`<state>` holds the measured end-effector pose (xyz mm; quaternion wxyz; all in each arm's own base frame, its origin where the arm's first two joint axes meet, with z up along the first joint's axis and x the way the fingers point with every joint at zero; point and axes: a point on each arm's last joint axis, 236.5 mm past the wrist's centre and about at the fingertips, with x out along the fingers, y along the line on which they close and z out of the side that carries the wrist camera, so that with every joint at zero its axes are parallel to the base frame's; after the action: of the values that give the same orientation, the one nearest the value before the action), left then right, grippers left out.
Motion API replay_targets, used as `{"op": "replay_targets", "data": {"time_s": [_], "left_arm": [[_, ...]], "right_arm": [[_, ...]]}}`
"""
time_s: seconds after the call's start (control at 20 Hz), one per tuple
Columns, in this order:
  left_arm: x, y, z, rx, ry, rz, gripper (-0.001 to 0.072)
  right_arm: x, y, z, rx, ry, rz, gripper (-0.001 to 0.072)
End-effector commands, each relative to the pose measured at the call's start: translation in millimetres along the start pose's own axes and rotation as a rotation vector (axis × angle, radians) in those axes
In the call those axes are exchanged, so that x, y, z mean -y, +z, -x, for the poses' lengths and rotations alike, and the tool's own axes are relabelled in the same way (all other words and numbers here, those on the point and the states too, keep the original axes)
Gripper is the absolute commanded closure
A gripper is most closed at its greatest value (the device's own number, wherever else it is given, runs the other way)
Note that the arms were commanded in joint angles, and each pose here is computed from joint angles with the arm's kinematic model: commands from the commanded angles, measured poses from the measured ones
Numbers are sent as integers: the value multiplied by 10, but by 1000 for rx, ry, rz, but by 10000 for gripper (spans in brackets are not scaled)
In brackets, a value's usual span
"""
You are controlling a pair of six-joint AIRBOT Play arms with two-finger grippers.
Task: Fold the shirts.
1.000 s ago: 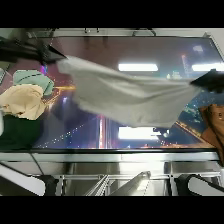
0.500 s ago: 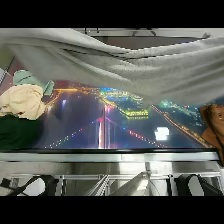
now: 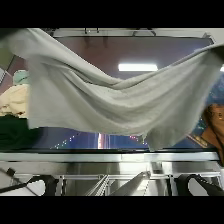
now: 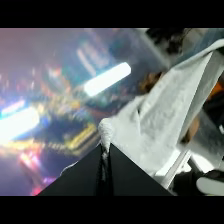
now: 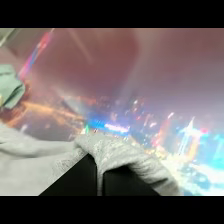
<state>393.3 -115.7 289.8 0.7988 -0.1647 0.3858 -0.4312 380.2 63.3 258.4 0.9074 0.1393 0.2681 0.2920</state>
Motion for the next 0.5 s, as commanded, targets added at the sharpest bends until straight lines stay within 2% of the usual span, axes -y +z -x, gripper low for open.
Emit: {"op": "replay_targets", "data": {"time_s": [0.0, 0.05, 0.1, 0.15, 0.2, 0.25, 0.3, 0.4, 0.45], "left_arm": [[-1028, -418, -900, -237, 77, 157, 696], [-1301, -489, -1085, -252, 70, 213, 694], [-1531, -552, -1198, -258, 71, 258, 686], [-1771, -608, -1275, -253, 79, 302, 421], [-2010, -618, -1288, -227, 97, 339, 164], [-2213, -604, -1247, -201, 116, 364, -13], [-2383, -591, -1150, -181, 132, 381, -6], [-2620, -625, -883, -160, 152, 460, -5], [-2689, -734, -738, -170, 151, 513, -5]], "right_arm": [[636, -441, -994, -117, 15, -109, 694], [860, -522, -1171, -121, -13, -149, 694], [1088, -602, -1302, -121, -44, -189, 660], [1255, -641, -1347, -116, -71, -222, 478], [1402, -643, -1323, -105, -97, -258, 387], [1511, -618, -1251, -92, -116, -278, 386], [1609, -585, -1138, -78, -133, -288, 386], [1700, -648, -858, -101, -127, -338, 242], [1713, -791, -734, -155, -115, -372, 242]]}}
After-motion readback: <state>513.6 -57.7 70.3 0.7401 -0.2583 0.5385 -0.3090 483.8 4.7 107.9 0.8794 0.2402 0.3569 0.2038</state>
